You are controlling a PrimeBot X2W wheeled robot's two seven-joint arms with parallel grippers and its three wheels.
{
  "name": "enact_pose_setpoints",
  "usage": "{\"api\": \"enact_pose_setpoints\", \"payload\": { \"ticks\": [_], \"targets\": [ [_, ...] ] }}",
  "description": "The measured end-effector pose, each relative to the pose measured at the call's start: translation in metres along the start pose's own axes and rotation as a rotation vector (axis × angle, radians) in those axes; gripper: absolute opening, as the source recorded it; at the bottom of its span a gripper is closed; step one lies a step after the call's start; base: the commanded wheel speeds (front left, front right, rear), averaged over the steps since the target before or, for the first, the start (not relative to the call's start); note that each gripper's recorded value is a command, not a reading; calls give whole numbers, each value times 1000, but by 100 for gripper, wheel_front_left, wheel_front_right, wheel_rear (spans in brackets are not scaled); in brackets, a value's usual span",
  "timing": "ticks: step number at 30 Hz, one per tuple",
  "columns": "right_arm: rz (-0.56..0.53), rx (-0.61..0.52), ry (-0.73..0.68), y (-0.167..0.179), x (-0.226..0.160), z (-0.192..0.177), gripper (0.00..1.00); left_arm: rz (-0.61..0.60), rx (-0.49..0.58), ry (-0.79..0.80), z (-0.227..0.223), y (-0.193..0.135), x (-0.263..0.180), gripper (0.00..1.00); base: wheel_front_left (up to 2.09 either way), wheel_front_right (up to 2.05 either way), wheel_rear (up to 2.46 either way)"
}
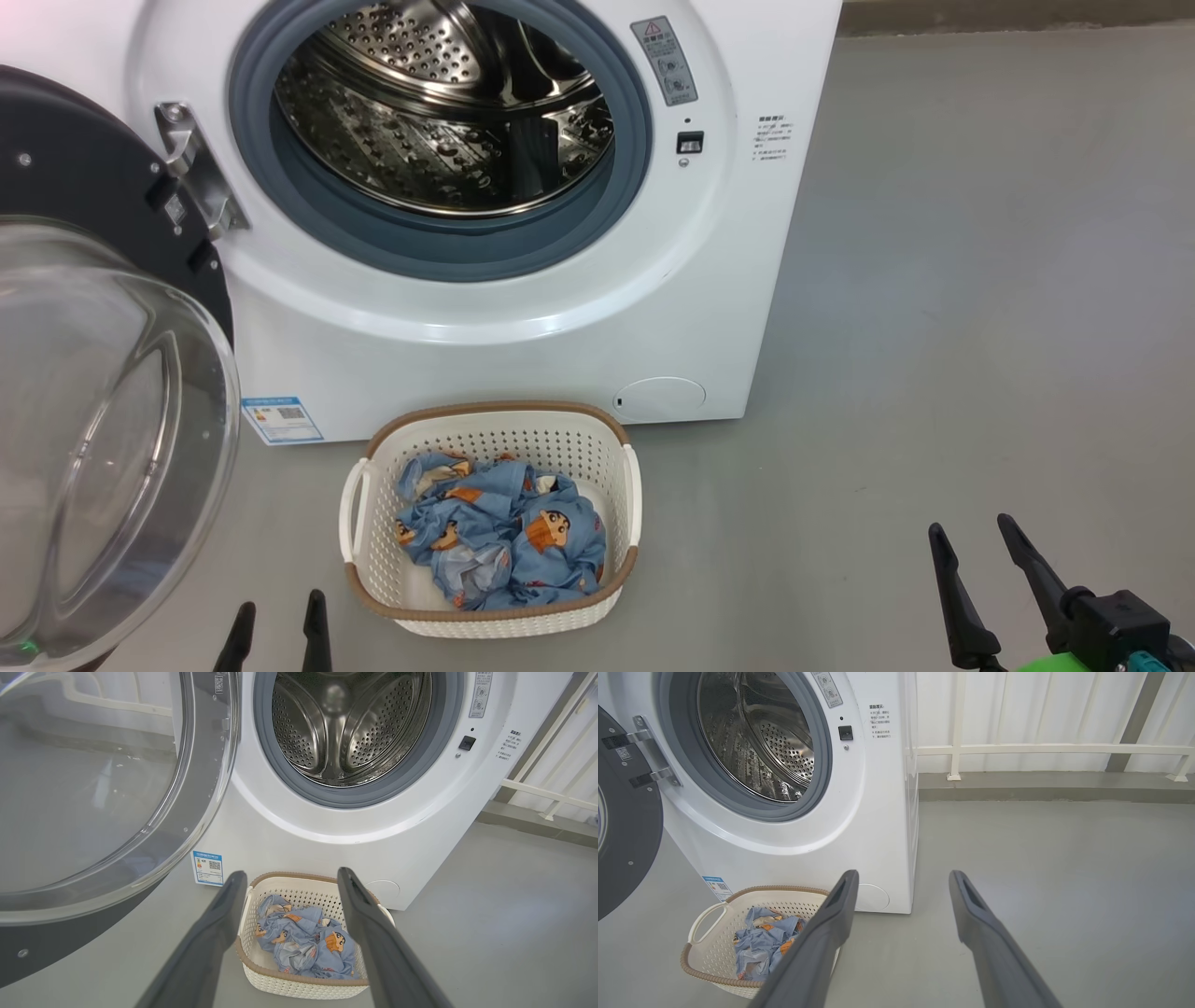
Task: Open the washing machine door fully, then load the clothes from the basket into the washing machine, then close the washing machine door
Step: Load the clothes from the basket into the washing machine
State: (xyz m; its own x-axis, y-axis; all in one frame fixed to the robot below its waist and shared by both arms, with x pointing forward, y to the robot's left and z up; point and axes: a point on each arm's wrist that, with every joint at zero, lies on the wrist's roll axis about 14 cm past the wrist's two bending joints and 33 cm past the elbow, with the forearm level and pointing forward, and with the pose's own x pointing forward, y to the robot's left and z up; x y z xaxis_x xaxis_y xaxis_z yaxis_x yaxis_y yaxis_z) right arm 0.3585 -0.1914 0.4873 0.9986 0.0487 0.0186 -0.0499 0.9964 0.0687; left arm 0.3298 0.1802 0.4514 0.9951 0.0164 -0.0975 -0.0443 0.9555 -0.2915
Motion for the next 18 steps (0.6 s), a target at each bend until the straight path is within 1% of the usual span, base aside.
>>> {"api": "enact_pose_setpoints", "payload": {
  "ticks": [16,18],
  "targets": [
    [-3,0,3,-1,0,-1,100,13,6,9,-3,3,0,100,0,0,0],
    [0,0,3,0,1,-1,100,20,-7,11,-4,5,-1,100,34,-40,6]
  ]
}}
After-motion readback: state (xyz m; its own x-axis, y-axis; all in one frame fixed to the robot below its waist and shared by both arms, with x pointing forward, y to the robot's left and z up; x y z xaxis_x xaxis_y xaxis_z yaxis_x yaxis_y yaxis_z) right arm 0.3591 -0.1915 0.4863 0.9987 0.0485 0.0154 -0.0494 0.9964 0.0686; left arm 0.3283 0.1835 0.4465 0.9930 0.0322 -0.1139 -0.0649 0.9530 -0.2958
